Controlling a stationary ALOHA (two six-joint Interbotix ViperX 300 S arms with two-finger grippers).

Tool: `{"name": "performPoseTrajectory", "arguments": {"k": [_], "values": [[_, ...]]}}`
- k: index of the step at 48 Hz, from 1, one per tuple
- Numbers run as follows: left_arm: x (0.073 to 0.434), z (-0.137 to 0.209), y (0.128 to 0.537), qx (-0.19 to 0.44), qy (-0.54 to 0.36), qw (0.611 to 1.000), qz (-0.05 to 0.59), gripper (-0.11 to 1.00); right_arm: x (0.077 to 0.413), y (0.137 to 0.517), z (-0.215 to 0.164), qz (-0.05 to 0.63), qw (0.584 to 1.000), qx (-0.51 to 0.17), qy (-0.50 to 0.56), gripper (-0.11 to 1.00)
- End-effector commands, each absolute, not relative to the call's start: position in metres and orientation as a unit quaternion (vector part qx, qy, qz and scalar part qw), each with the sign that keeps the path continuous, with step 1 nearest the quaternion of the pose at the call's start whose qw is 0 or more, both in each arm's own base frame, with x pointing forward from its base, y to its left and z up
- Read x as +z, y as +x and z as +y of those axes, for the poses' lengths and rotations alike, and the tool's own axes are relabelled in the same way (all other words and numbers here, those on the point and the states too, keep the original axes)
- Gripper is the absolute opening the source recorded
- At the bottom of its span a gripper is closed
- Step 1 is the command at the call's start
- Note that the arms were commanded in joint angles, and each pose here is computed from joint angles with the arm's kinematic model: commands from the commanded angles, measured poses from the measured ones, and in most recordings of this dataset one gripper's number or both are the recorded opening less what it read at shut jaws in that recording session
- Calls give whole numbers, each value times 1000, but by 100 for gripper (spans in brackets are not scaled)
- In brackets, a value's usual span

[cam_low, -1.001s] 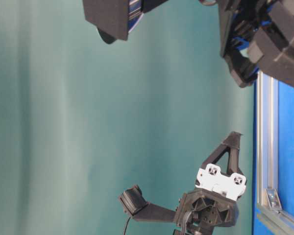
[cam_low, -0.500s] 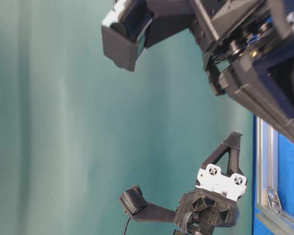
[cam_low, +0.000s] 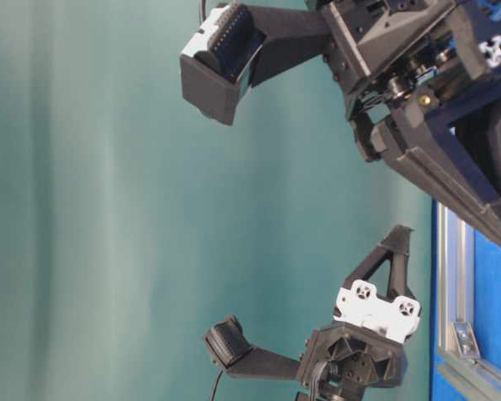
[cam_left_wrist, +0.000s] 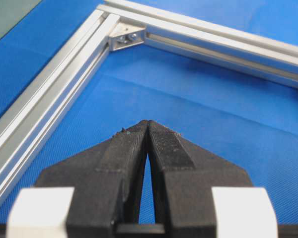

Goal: Insert the wire through the string loop located on the left side.
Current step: 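Carry the plug with the right gripper toward the white zip-tie loop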

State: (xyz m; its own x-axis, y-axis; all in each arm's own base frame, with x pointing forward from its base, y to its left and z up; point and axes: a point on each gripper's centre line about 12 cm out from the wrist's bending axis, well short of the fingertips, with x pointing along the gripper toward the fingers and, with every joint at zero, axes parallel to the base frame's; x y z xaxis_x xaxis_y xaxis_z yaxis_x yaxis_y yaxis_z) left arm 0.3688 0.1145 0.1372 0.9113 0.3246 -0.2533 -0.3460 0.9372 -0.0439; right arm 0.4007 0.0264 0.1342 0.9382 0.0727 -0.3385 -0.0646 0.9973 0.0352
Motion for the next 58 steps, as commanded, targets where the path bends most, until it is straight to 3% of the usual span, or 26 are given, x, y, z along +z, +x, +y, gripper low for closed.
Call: {"name": "performPoseTrajectory", "arguments": {"k": [1, 27, 58], "values": [[153, 116, 371, 172, -41, 979, 99, 0, 154, 405, 26, 142, 989, 35, 13, 1], [153, 115, 370, 172, -41, 979, 99, 0, 150, 444, 28, 133, 990, 36, 11, 1], [154, 115, 371, 171, -41, 980, 98, 0, 145, 446, 21, 140, 990, 27, 12, 1]]}}
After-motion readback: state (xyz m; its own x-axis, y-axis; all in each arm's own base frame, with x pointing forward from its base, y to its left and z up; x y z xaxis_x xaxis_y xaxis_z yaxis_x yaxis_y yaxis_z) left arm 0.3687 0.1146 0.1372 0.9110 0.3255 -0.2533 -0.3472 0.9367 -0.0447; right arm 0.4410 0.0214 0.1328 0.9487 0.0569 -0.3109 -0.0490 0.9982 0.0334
